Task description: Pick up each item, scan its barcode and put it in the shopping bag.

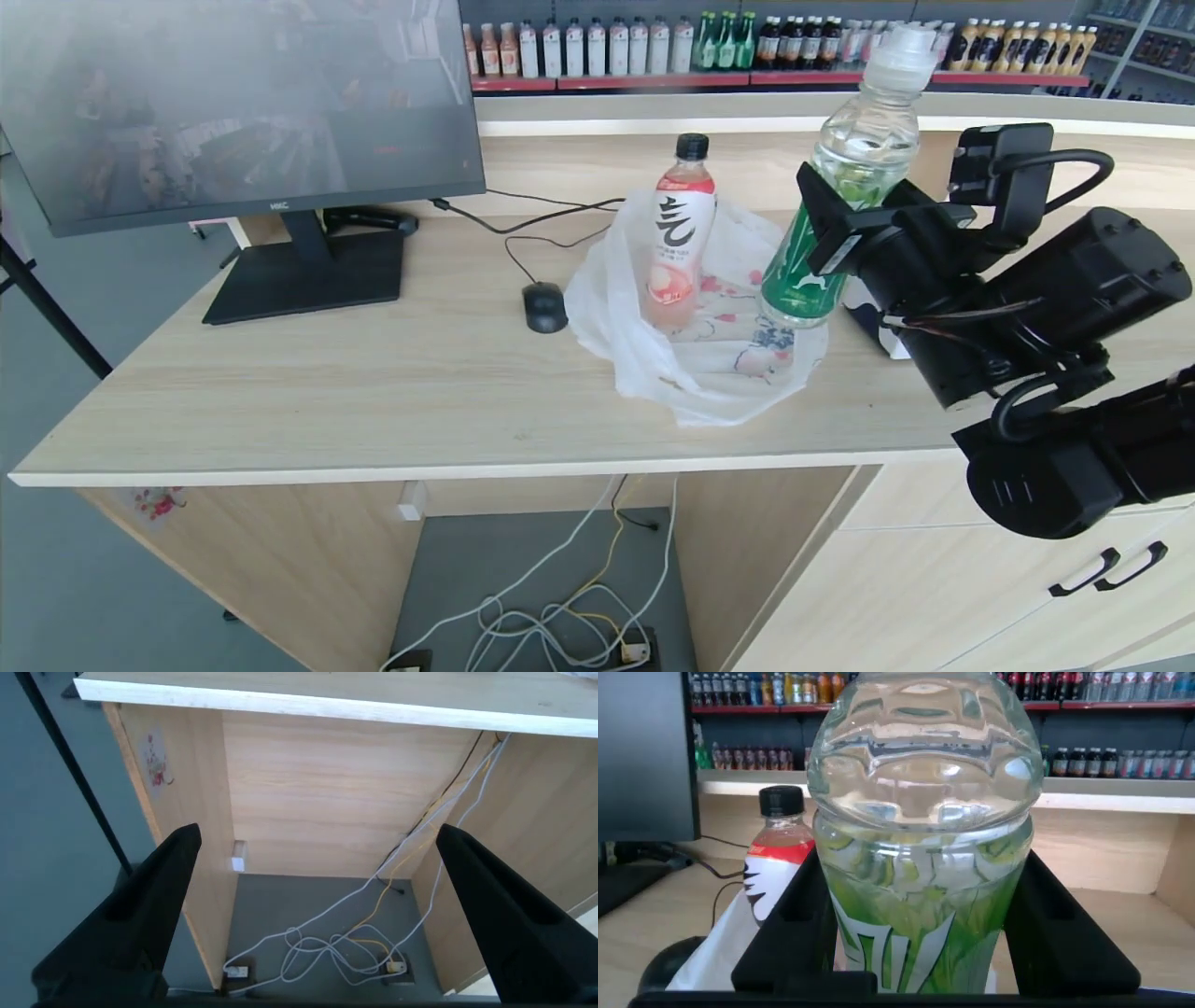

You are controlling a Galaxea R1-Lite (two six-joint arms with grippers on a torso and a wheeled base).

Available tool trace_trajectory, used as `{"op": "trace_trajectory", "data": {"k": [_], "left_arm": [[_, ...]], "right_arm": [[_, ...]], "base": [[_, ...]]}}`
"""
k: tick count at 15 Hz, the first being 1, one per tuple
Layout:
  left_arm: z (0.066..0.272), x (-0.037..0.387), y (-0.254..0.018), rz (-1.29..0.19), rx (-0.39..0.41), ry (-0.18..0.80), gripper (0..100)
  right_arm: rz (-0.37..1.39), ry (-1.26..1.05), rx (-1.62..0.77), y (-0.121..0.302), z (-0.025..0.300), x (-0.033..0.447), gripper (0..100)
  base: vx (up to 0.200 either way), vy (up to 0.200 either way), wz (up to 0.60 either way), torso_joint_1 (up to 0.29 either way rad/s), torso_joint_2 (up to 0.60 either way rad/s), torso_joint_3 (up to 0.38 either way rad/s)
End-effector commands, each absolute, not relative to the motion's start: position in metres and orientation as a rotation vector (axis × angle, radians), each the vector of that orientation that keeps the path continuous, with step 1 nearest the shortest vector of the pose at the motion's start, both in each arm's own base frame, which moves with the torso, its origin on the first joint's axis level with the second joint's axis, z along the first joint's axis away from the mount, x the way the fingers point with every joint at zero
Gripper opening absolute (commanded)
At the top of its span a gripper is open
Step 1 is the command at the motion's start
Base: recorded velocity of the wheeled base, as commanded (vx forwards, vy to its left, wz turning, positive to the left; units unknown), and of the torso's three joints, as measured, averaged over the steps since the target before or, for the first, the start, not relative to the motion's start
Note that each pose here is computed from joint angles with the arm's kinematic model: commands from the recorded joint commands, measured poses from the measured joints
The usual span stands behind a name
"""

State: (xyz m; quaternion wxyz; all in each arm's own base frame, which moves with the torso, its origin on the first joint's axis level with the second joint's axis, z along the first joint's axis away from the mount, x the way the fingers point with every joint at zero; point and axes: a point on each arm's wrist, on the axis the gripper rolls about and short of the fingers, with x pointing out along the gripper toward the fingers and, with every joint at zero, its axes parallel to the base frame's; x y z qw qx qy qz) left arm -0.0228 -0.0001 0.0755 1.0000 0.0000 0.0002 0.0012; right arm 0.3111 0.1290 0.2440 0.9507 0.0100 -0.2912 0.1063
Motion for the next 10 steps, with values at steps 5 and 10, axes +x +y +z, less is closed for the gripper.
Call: {"op": "trace_trajectory", "data": {"k": [5, 10], "left_arm": [[0.075, -0.023, 0.000, 0.003, 0.000, 0.000, 100], [0.075, -0.023, 0.000, 0.002, 0.000, 0.000, 100]], "right_arm": [[0.250, -0.512, -0.002, 0.142, 0.247, 0.317, 0], [0.254, -0.446, -0.023, 0.149, 0.257, 0.335, 0]], "base": [[0.000, 0.000, 0.00, 0.000, 0.00, 0.000], [0.000, 0.000, 0.00, 0.000, 0.00, 0.000]]}}
